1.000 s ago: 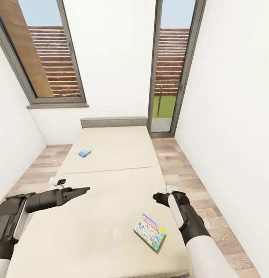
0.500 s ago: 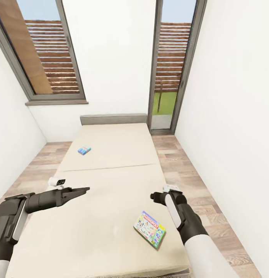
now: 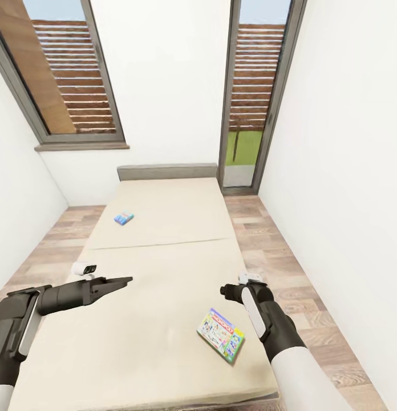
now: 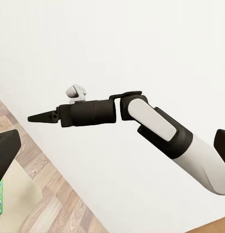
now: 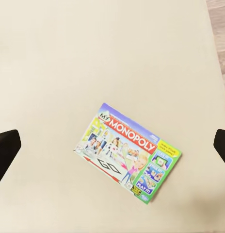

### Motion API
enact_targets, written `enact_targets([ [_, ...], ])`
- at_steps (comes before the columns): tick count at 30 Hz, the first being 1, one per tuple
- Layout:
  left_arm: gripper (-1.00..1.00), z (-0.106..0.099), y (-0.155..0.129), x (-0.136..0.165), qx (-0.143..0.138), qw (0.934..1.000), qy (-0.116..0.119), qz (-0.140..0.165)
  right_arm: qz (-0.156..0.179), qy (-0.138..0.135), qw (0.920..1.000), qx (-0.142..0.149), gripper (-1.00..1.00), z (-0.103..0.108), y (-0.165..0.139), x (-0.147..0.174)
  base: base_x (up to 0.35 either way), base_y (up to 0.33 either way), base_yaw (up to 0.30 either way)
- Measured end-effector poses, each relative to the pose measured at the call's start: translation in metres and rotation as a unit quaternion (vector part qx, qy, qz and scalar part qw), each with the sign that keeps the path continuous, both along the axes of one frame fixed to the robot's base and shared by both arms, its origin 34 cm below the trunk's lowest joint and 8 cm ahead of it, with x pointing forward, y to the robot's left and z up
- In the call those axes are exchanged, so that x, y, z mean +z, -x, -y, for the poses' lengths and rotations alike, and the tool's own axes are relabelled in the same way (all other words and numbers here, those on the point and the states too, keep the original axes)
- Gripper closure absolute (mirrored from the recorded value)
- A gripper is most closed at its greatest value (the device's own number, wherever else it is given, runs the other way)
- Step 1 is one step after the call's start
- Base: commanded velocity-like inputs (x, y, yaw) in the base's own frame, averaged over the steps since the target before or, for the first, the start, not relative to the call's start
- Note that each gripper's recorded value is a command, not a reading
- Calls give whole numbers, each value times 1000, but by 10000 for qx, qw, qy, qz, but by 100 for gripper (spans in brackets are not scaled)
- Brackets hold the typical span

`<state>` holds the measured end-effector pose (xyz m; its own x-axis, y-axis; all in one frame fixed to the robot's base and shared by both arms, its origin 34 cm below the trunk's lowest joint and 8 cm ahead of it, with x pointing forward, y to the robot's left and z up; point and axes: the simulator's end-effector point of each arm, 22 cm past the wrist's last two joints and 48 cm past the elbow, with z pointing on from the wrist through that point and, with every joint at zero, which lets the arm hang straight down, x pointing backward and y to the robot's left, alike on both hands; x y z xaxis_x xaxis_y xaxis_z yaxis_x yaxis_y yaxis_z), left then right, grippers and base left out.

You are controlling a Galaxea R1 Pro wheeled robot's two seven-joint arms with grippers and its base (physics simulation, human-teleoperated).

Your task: Put all the toys in the child's room - the three board games (two on the bed and one on the table), the two jigsaw puzzles on the table, and the tennis ball on the table - inside the toy box on the table in the child's room.

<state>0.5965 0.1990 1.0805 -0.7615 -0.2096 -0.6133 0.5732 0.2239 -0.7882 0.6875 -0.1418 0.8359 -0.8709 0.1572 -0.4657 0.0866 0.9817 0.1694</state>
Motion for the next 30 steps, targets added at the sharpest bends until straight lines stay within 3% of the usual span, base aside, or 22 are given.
enact_targets([
  [30,-100,0,-3,-24,3,9997,-9,-247,-240,-2,9997,0,-100,0,9,-28,0,0,0],
])
